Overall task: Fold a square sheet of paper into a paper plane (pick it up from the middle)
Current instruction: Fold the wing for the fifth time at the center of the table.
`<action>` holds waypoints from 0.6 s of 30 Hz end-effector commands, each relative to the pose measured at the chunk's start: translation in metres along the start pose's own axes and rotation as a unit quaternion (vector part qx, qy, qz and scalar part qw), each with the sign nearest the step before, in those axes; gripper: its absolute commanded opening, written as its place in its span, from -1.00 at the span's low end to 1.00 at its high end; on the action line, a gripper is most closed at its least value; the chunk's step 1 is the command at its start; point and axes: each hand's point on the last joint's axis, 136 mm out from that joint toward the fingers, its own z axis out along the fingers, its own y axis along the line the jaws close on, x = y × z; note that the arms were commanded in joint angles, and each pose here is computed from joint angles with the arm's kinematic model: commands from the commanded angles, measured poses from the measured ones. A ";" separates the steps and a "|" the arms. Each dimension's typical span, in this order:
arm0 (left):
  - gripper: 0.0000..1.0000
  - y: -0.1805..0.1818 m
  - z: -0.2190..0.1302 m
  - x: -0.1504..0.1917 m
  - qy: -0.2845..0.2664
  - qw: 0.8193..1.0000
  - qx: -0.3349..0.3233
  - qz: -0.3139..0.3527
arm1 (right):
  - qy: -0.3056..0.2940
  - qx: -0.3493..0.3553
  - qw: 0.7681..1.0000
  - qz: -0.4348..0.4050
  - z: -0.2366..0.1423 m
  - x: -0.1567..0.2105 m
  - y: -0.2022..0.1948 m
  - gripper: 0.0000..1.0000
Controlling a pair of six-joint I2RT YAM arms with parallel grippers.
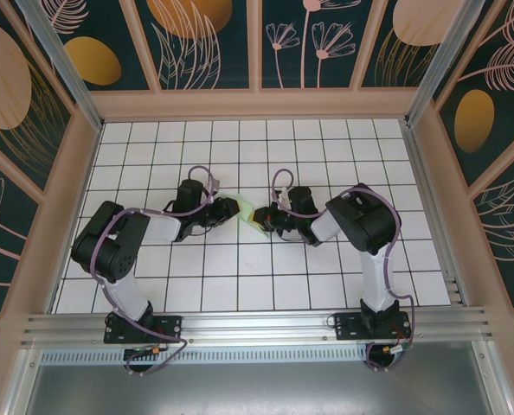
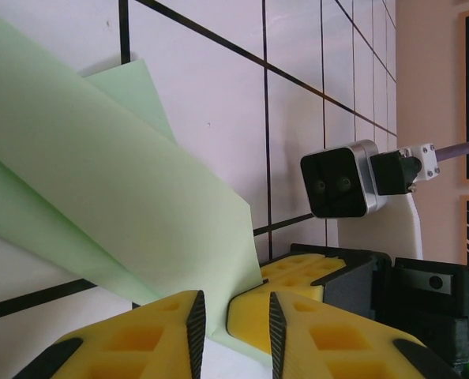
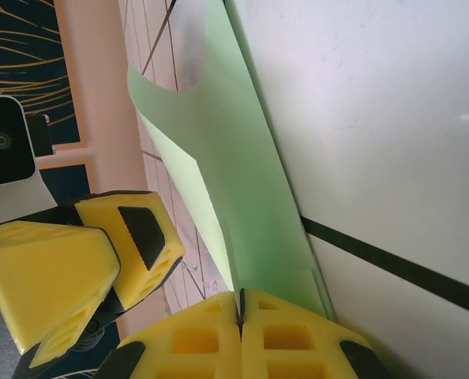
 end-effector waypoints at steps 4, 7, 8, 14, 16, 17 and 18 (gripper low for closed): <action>-0.41 -0.015 0.007 -0.002 0.007 0.999 0.025 0.029 | 0.006 0.023 0.999 0.025 -0.001 0.003 -0.019 -1.00; -0.42 -0.014 0.009 0.000 0.012 0.999 0.025 0.029 | 0.008 0.035 0.999 0.030 0.000 0.003 -0.024 -1.00; -0.42 -0.014 0.010 0.001 0.014 0.999 0.024 0.028 | 0.008 0.038 0.999 0.031 0.001 0.003 -0.026 -1.00; -0.48 -0.003 0.015 0.005 0.023 0.999 0.006 0.023 | 0.009 0.062 0.997 0.041 0.001 0.003 -0.035 -1.00; -0.49 -0.001 0.017 0.005 0.024 1.000 0.003 0.019 | 0.011 0.067 0.997 0.041 0.002 0.003 -0.037 -1.00; -0.49 -0.001 0.018 0.005 0.025 1.000 0.004 0.018 | 0.012 0.072 0.996 0.043 0.002 0.004 -0.039 -1.00; -0.49 -0.001 0.018 0.005 0.026 0.999 0.004 0.018 | 0.013 0.075 0.996 0.043 0.002 0.004 -0.041 -1.00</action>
